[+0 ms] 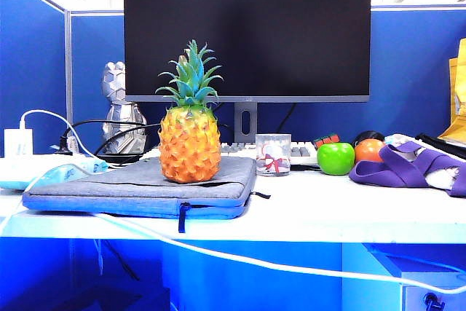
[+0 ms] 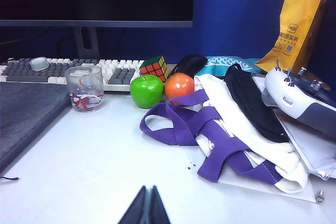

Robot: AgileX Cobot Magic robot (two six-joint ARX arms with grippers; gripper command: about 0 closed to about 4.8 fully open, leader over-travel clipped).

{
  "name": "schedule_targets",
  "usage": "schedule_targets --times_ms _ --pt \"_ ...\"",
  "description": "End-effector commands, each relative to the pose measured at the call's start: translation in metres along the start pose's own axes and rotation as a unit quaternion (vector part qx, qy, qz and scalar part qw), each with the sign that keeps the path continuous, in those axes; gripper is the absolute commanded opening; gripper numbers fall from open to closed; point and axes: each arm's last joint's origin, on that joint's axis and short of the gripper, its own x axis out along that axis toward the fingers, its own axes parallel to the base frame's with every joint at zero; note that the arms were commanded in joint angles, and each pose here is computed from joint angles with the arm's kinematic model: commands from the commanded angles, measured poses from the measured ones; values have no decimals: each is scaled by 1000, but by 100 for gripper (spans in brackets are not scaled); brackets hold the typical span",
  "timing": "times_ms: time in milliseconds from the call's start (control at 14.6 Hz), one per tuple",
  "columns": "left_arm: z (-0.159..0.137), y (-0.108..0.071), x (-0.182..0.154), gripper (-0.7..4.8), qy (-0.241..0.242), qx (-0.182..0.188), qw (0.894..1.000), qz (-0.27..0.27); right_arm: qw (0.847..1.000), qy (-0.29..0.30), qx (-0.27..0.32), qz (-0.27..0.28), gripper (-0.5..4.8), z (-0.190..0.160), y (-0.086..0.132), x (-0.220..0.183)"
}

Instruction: Pick up the pineapple and place it above the gray bag.

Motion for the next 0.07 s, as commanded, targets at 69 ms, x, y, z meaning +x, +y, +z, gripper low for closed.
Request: schedule_targets --times_ms 69 --pt "2 0 0 30 -5 -3 1000 -3 1000 -10 4 0 4 4 0 0"
